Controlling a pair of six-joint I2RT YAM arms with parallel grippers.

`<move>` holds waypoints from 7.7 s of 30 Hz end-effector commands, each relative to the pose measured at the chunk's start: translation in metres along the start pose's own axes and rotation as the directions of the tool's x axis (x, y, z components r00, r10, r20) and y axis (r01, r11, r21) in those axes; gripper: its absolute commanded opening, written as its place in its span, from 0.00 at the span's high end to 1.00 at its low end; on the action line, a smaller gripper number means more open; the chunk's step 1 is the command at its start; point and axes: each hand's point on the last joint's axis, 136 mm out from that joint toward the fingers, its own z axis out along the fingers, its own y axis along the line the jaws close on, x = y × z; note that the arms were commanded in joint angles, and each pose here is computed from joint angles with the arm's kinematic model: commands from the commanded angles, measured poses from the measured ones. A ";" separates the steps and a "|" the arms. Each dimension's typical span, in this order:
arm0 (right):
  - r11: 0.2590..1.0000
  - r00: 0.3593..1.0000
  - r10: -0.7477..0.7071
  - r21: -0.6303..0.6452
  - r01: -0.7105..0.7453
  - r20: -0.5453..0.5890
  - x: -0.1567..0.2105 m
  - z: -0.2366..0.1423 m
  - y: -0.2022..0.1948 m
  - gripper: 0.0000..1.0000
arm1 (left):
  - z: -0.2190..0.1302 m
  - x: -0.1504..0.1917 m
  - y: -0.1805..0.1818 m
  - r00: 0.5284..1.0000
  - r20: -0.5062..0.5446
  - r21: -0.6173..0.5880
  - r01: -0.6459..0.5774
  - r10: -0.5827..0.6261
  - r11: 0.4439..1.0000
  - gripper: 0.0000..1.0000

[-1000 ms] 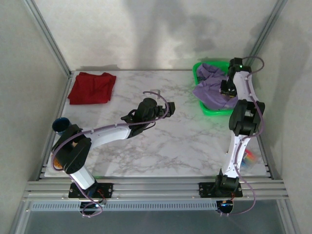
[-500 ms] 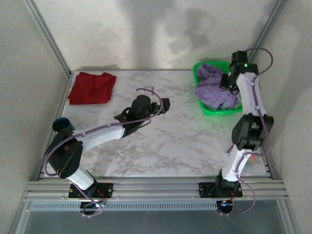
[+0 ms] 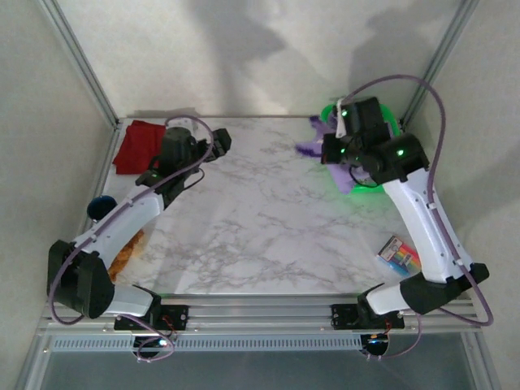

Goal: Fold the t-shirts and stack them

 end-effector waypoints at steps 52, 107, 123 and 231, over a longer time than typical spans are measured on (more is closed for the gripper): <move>0.901 0.911 0.406 0.196 -0.387 -0.071 0.125 0.058 -0.120 0.30 | 0.085 0.353 -0.033 0.559 -0.727 0.122 -0.466 0.398 0.877 0.55; 0.963 0.905 0.261 0.150 -0.222 -0.336 0.067 0.266 -0.039 0.37 | -0.056 0.078 0.202 0.935 -0.261 -0.438 0.109 -0.242 0.892 1.00; 0.969 0.855 0.245 0.127 -0.210 -0.457 0.099 0.317 -0.018 0.99 | -0.040 0.077 0.201 0.921 -0.311 -0.408 0.096 -0.237 0.908 1.00; 0.923 0.815 0.384 0.181 -0.339 -0.433 0.179 0.120 -0.063 0.35 | 0.065 0.006 0.222 0.909 -0.415 -0.385 -0.194 0.018 0.902 1.00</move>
